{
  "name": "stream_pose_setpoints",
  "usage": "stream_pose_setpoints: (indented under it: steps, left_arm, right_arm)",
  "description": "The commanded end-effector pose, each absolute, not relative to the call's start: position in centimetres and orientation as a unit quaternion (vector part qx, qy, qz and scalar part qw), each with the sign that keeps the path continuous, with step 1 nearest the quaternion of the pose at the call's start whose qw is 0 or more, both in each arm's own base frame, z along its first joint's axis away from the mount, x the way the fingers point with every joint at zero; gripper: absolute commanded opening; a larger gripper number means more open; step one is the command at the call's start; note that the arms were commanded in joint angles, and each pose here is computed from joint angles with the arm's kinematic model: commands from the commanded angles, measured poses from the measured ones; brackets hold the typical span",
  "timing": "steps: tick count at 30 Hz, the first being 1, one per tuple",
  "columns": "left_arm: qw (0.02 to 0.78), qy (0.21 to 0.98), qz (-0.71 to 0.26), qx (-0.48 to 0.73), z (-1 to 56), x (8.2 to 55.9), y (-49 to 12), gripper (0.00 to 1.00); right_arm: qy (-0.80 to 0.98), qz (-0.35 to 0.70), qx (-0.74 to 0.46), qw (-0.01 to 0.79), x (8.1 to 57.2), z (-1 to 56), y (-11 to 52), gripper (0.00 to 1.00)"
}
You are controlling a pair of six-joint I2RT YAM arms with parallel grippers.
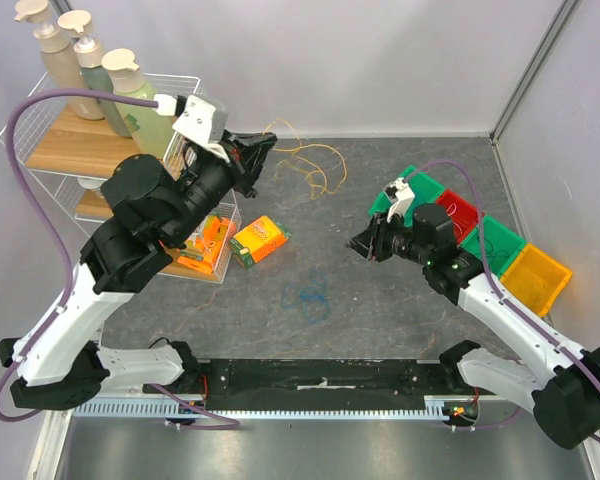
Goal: Untangle the cables
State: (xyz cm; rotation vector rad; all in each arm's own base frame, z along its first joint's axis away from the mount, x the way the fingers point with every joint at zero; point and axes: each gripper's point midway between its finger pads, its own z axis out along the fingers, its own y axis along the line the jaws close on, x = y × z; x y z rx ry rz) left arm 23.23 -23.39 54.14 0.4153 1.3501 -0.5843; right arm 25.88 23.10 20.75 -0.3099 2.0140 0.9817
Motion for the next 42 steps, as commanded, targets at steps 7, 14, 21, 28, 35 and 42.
stream_pose_setpoints:
  steps: [7,14,21,28,35,42]
  left_arm:
    - [0.724,0.638,-0.211,0.155,52.4,25.8,-23.1,0.02]
    - [0.715,0.652,-0.21,0.143,51.5,26.1,-23.3,0.02]
    - [0.714,0.659,-0.2,0.122,51.3,26.6,-22.8,0.02]
    - [0.712,0.664,-0.195,0.118,50.9,26.8,-22.8,0.02]
    - [0.711,0.666,-0.188,0.119,50.4,26.7,-22.3,0.02]
    - [0.708,0.669,-0.189,0.122,49.9,26.7,-22.5,0.02]
  right_arm:
    - [0.722,0.415,-0.235,0.501,24.4,31.0,24.5,0.76]
    - [0.663,0.445,-0.236,0.554,25.5,37.3,26.7,0.87]
    - [0.661,0.409,-0.164,0.608,29.5,38.2,27.3,0.84]
    - [0.642,0.431,-0.171,0.611,29.4,39.3,30.8,0.68]
    - [0.661,0.405,-0.164,0.611,29.1,38.2,30.4,0.66]
    - [0.661,0.394,-0.138,0.623,29.8,38.8,29.7,0.59]
